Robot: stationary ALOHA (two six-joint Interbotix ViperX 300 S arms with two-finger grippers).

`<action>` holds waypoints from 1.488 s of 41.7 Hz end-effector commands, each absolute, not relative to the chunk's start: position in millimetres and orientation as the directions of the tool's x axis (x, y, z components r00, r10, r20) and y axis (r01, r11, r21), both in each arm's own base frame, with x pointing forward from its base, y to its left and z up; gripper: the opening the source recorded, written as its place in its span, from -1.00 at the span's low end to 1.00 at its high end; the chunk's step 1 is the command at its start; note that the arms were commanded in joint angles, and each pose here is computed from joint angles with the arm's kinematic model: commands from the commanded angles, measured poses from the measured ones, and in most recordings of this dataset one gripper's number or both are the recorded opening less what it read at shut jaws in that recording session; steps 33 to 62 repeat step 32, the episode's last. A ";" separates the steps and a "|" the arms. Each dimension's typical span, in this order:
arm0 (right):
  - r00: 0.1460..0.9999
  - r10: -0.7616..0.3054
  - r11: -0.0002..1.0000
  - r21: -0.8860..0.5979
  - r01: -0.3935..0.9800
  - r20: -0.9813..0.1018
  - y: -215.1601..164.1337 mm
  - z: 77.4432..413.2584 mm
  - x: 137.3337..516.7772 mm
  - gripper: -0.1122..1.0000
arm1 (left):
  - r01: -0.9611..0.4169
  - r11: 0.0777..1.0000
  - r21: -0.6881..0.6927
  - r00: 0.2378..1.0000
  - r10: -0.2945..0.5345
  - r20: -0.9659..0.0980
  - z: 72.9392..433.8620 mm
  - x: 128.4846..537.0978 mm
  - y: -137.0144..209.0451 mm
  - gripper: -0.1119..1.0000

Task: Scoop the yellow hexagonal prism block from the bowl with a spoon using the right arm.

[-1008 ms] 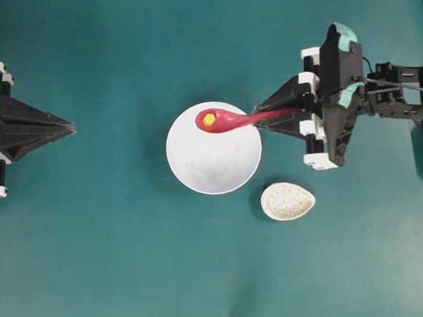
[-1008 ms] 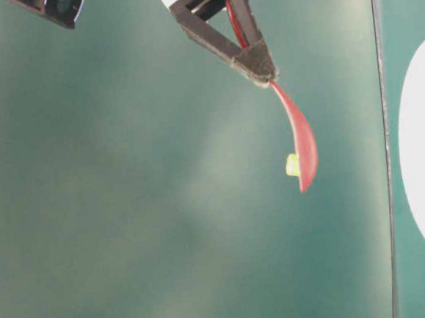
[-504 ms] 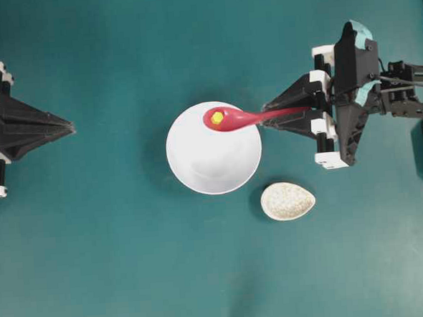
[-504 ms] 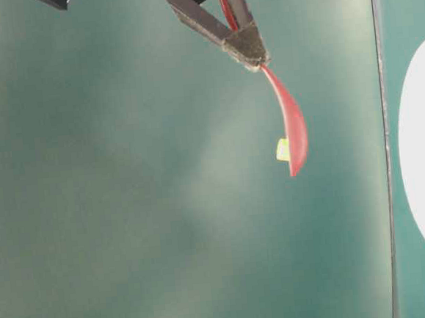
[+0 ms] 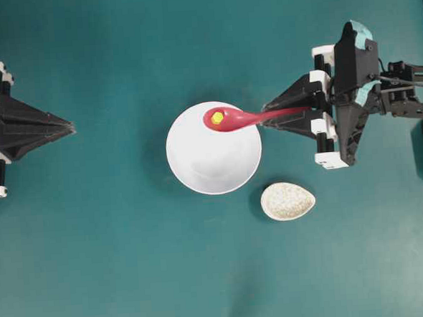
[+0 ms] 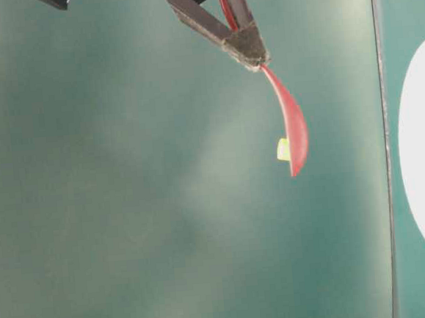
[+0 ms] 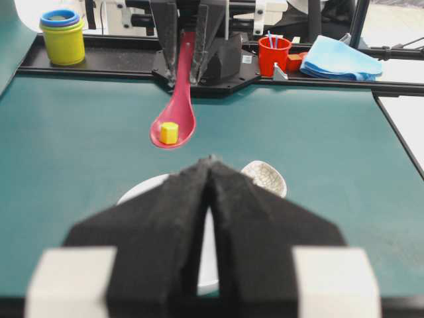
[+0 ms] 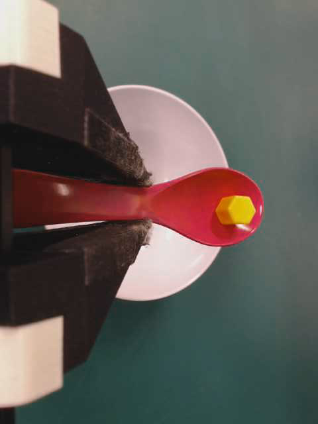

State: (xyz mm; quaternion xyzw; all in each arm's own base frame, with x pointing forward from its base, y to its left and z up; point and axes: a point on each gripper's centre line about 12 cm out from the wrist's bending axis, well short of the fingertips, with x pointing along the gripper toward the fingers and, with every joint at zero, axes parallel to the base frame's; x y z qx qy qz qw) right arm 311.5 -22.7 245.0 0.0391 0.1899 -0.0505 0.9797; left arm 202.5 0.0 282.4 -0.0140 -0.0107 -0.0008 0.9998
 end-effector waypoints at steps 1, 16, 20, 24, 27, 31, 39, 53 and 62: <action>0.938 -0.087 0.992 0.055 0.112 -0.336 -22.6 256.8 311.8 -0.34 | 0.002 1.000 -0.025 0.999 -0.001 0.054 294.1 205.5 0.2 -0.76; 0.937 -0.086 0.992 0.055 0.110 -0.338 -22.1 256.2 311.6 -0.34 | 0.002 1.000 -0.025 0.999 -0.001 0.052 293.8 205.8 0.2 -0.76; 0.938 -0.086 0.992 0.055 0.111 -0.335 -22.2 256.9 311.9 -0.34 | 0.002 1.000 -0.025 0.999 -0.001 0.052 293.8 205.8 0.2 -0.76; 0.937 -0.086 0.992 0.055 0.110 -0.338 -22.1 256.2 311.6 -0.34 | 0.002 1.000 -0.026 0.999 -0.001 0.051 293.1 205.7 0.2 -0.76; 0.938 -0.086 0.992 0.055 0.111 -0.335 -22.2 256.9 311.9 -0.34 | 0.002 1.000 -0.025 0.999 -0.001 0.051 293.1 205.7 0.2 -0.76; 0.938 -0.087 0.992 0.055 0.112 -0.335 -22.7 256.9 311.9 -0.34 | 0.002 1.000 -0.026 0.999 -0.001 0.049 292.8 206.0 0.2 -0.76; 0.938 -0.086 0.992 0.055 0.110 -0.336 -22.2 256.8 311.9 -0.34 | 0.001 1.000 -0.025 0.999 0.001 0.054 293.9 205.8 0.5 -0.76; 0.938 -0.086 0.992 0.055 0.110 -0.336 -22.2 256.8 311.9 -0.34 | 0.001 1.000 -0.025 0.999 0.001 0.054 293.9 205.8 0.5 -0.76; 0.938 -0.086 0.992 0.055 0.110 -0.336 -22.2 256.8 311.9 -0.34 | 0.001 1.000 -0.025 0.999 0.001 0.054 293.9 205.8 0.5 -0.76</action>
